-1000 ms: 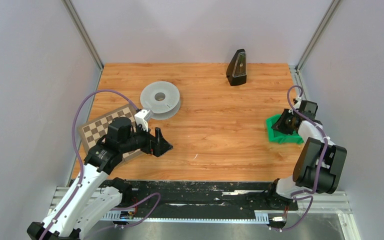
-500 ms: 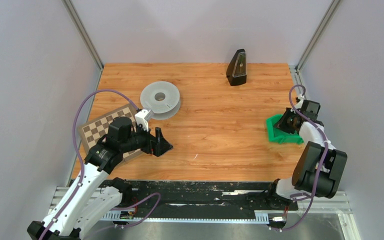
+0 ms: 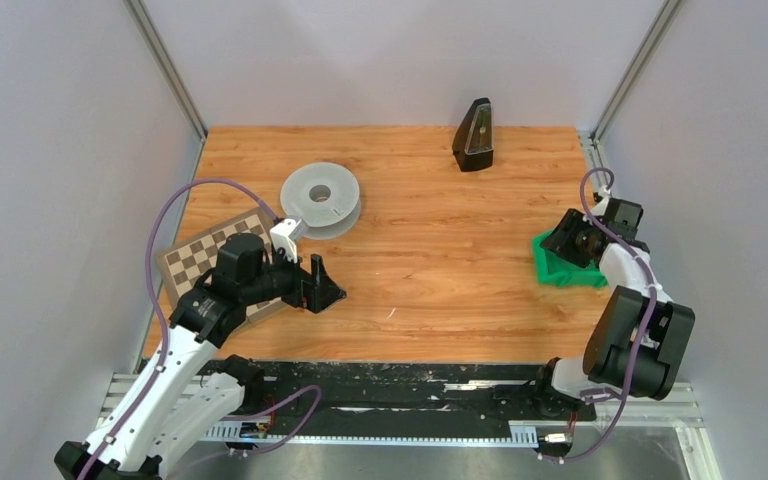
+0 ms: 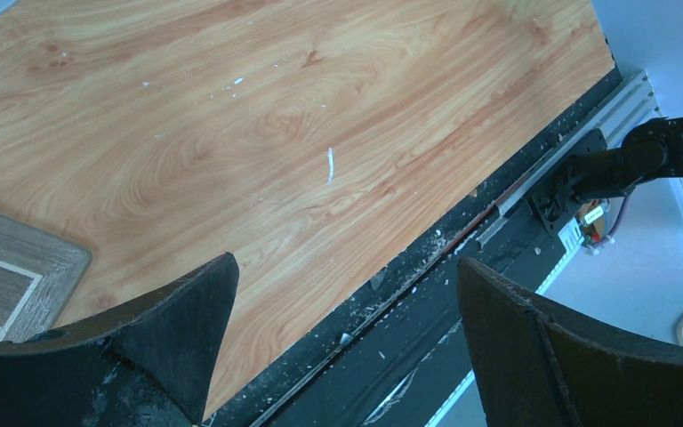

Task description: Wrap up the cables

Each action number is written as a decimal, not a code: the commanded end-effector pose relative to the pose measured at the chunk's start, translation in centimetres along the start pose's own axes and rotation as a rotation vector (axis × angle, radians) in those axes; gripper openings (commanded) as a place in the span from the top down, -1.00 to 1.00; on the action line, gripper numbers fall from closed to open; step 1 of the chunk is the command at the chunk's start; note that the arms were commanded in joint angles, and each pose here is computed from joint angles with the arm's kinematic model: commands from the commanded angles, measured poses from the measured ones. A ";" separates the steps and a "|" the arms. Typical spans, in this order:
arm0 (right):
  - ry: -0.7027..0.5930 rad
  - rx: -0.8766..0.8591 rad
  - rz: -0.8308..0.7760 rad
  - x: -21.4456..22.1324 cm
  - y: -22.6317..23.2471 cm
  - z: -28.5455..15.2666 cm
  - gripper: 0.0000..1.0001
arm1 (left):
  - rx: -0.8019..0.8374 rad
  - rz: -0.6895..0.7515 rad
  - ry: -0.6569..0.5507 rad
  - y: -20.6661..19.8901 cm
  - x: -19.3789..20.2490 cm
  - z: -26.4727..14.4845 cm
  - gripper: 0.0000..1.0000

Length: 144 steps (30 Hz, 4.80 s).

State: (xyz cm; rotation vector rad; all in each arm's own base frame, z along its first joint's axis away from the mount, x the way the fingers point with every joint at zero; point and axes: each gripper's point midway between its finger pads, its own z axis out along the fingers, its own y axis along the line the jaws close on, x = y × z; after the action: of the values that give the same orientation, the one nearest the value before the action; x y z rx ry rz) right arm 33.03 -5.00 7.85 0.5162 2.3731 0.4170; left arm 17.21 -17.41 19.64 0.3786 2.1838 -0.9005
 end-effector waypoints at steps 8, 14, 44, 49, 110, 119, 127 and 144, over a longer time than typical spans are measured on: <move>0.029 -0.095 -0.021 0.4 1.0 0.8 -0.23 | 0.019 0.009 -0.022 -0.4 -0.8 -0.1 -1.00; 0.050 -0.090 -0.015 0.8 0.5 1.8 -0.14 | 0.012 0.010 -0.025 -0.3 -0.8 -0.1 -1.00; -0.106 0.050 0.005 -2.8 -0.4 -0.6 1.00 | 0.014 0.008 -0.019 -0.3 -0.7 0.0 -1.00; -0.216 0.027 0.013 -5.6 1.6 -3.9 1.00 | 0.013 0.007 -0.015 -0.3 -0.7 0.1 -1.00; -0.567 -0.739 -0.431 -5.0 30.7 -28.0 1.00 | -0.422 0.856 -0.236 8.4 -14.3 5.6 -0.66; -0.611 -0.721 -0.447 -2.4 27.8 -30.0 1.00 | -0.479 1.109 -0.096 11.6 -12.1 10.7 -0.58; -0.666 -0.712 -0.469 -2.3 27.0 -32.3 1.00 | -0.481 1.171 0.081 14.5 -8.8 15.1 -0.49; -0.689 -0.651 -0.482 -2.6 25.9 -32.1 1.00 | -0.800 1.242 0.127 18.8 -11.2 16.6 0.13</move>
State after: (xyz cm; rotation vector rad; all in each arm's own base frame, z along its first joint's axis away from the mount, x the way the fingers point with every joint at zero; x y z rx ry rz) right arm 20.33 11.69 42.47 -0.1989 1.5352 0.6503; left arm 41.69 -14.76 7.24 1.2547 1.7765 0.6028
